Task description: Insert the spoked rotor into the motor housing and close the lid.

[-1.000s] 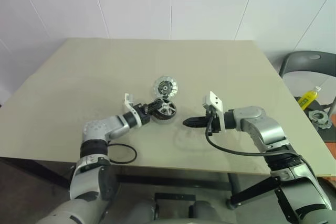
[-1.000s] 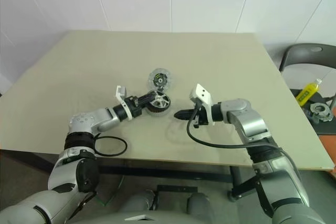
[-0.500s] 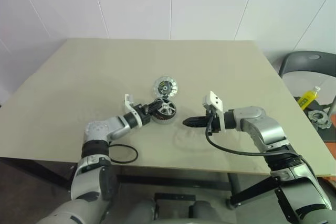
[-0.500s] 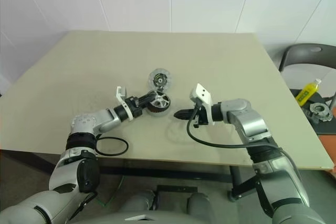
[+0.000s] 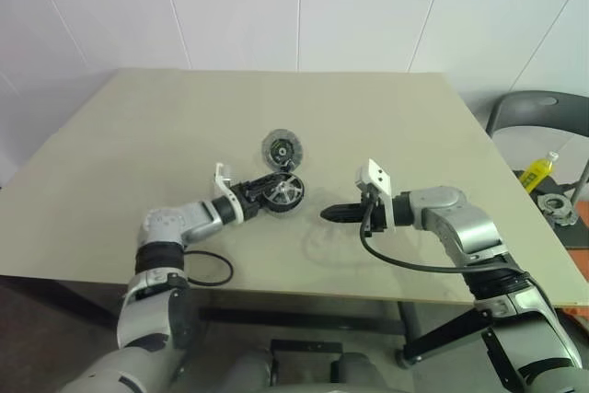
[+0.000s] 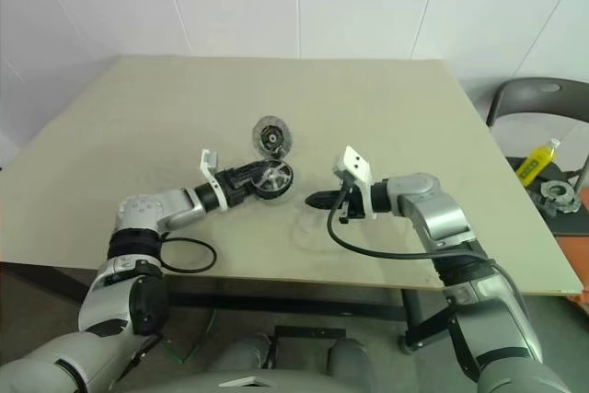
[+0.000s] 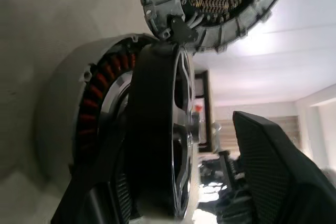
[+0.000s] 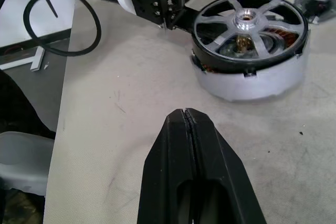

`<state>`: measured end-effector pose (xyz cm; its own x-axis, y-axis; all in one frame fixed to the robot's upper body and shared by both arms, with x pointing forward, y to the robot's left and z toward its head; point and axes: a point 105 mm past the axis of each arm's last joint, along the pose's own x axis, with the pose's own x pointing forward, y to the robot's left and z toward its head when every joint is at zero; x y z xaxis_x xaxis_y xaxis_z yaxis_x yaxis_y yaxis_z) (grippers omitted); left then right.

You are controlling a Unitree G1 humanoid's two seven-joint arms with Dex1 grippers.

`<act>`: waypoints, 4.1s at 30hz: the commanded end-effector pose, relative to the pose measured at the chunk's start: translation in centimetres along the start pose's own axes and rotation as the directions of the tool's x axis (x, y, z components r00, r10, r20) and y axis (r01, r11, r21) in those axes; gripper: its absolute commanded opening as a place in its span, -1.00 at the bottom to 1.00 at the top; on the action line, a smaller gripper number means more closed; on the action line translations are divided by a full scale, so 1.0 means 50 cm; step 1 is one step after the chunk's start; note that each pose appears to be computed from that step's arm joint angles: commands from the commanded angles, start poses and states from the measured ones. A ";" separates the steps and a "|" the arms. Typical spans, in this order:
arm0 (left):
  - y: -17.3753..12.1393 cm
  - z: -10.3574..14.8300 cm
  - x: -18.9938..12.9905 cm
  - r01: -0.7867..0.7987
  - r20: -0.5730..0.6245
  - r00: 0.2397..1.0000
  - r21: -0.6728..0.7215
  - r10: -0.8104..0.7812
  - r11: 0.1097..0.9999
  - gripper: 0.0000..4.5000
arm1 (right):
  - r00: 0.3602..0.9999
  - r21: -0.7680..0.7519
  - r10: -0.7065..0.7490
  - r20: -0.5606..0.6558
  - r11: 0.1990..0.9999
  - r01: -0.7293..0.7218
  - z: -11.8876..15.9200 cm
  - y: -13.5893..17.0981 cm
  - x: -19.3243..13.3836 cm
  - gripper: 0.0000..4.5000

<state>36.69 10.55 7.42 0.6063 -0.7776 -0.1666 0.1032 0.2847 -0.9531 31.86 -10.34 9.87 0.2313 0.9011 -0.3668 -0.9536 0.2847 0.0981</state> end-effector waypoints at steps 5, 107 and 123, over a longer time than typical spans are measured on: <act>-0.063 0.072 -0.023 -0.036 -0.015 0.999 0.290 0.042 0.956 0.32 | 0.999 -0.048 -0.016 0.046 0.999 0.018 0.028 -0.007 -0.004 -1.00; -0.019 0.036 -0.150 -0.074 0.099 0.985 0.983 -0.143 0.167 -1.00 | 0.799 -0.693 -0.068 -0.598 0.546 -0.471 0.096 -0.050 0.164 0.74; -0.019 0.052 -0.151 -0.129 0.151 0.978 0.980 -0.141 0.153 -1.00 | 0.810 -0.728 -0.142 -0.569 0.545 -0.416 0.070 -0.081 0.159 -0.68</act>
<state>33.74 17.45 9.25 0.6930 -0.7207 -0.0185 0.7191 0.6892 0.0891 37.53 -3.03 8.85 0.1733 0.4936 -0.8523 -0.7578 -0.4859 -0.4355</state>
